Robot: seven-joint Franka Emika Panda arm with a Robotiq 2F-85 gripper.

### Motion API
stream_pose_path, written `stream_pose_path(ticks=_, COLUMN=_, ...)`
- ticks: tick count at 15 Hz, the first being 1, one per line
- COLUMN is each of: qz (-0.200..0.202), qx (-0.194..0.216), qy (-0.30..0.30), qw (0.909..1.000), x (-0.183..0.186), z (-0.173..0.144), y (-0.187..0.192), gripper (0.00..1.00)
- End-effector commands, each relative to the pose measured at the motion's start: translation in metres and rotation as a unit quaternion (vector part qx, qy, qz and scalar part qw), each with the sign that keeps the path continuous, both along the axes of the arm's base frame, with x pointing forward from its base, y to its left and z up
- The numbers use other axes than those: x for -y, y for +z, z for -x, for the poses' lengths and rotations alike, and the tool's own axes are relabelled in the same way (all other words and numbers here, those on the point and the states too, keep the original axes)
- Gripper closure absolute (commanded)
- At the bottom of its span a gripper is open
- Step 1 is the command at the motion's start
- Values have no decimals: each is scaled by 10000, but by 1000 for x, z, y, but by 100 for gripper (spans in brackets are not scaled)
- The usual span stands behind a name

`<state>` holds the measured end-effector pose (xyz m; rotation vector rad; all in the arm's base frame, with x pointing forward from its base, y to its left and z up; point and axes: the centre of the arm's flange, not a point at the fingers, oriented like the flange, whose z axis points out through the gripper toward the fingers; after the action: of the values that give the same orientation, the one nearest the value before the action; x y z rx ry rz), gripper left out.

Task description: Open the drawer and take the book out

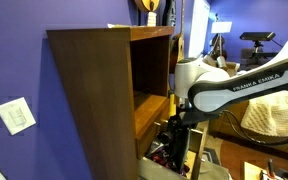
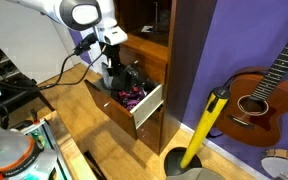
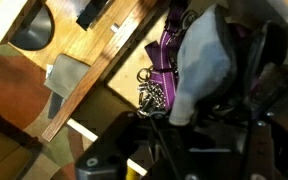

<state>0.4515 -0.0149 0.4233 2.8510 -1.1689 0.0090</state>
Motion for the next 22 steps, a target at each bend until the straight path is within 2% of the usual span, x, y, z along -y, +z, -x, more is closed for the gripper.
stream_pose_path(ticks=1, qz=-890, qx=330, qy=-157, qw=9954, x=28, z=19, y=4, gripper=100)
stream_pose_path(ticks=6, qz=-2061, qx=593, qy=-543, qw=9752, x=55, z=25, y=5, gripper=100)
stream_pose_path(ticks=8, qz=-2340, qx=596, qy=-615, qw=9684, x=62, z=28, y=5, gripper=100)
stream_pose_path(ticks=10, qz=-2332, qx=388, qy=-578, qw=9699, x=68, z=31, y=-1, gripper=100)
stream_pose_path(ticks=11, qz=-2207, qx=221, qy=-511, qw=9737, x=68, z=33, y=-5, gripper=100)
stream_pose_path(ticks=12, qz=-2182, qx=379, qy=-584, qw=9734, x=65, z=23, y=-1, gripper=100)
stream_pose_path(ticks=16, qz=-2210, qx=267, qy=-577, qw=9732, x=66, z=27, y=-6, gripper=100)
stream_pose_path(ticks=20, qz=-2811, qx=244, qy=-1130, qw=9527, x=85, z=26, y=1, gripper=100)
stream_pose_path(ticks=22, qz=-3089, qx=80, qy=-1320, qw=9419, x=93, z=28, y=4, gripper=100)
